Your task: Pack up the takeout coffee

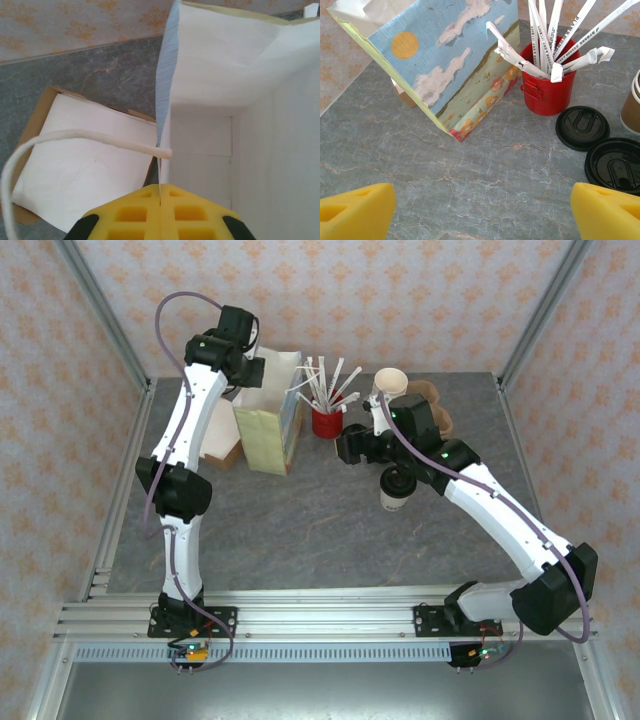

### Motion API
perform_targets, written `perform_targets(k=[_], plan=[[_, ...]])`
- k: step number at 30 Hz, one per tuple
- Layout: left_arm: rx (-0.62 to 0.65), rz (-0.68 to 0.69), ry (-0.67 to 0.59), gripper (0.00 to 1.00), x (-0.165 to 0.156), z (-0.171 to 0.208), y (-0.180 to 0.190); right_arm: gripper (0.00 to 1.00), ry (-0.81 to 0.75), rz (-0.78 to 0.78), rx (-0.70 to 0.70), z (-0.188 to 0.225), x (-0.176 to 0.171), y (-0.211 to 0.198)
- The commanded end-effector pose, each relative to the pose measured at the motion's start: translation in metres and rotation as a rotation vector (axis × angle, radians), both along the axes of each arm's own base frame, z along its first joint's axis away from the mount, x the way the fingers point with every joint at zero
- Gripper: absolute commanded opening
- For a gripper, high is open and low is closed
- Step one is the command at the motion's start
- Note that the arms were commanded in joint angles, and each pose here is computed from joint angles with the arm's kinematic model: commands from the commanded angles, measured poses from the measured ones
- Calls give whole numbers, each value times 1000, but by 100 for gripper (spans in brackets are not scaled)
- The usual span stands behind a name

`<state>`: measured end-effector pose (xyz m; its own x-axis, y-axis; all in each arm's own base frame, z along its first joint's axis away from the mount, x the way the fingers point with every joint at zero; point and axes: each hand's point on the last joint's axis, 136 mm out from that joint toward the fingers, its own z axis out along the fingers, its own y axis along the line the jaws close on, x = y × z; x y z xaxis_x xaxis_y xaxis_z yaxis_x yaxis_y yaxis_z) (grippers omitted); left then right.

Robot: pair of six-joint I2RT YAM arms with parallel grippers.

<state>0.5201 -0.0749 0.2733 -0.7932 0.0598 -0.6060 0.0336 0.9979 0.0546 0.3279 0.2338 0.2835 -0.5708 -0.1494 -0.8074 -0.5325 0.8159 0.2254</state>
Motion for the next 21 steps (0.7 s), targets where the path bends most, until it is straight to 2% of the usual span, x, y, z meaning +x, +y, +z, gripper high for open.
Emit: perform_targets(k=[1,4,8,13,17,21], plan=[[-25,-14,14,0,-23,20,1,91,-8,-47,-19,4,-1,-9],[-46,-9,34,0,-47,27,2,92,-14,-120,-39,7,4,-21],[-58,7,-7,0,-92,45,8,93,-33,-223,-45,18,11,-37],[-64,26,-12,0,-147,39,18,93,-48,-336,-39,27,26,-55],[-168,-69,-34,0,-178,33,-6,94,-26,-443,-43,26,42,-79],[-282,-157,-79,0,-195,45,-34,94,-13,-537,-89,21,60,-105]])
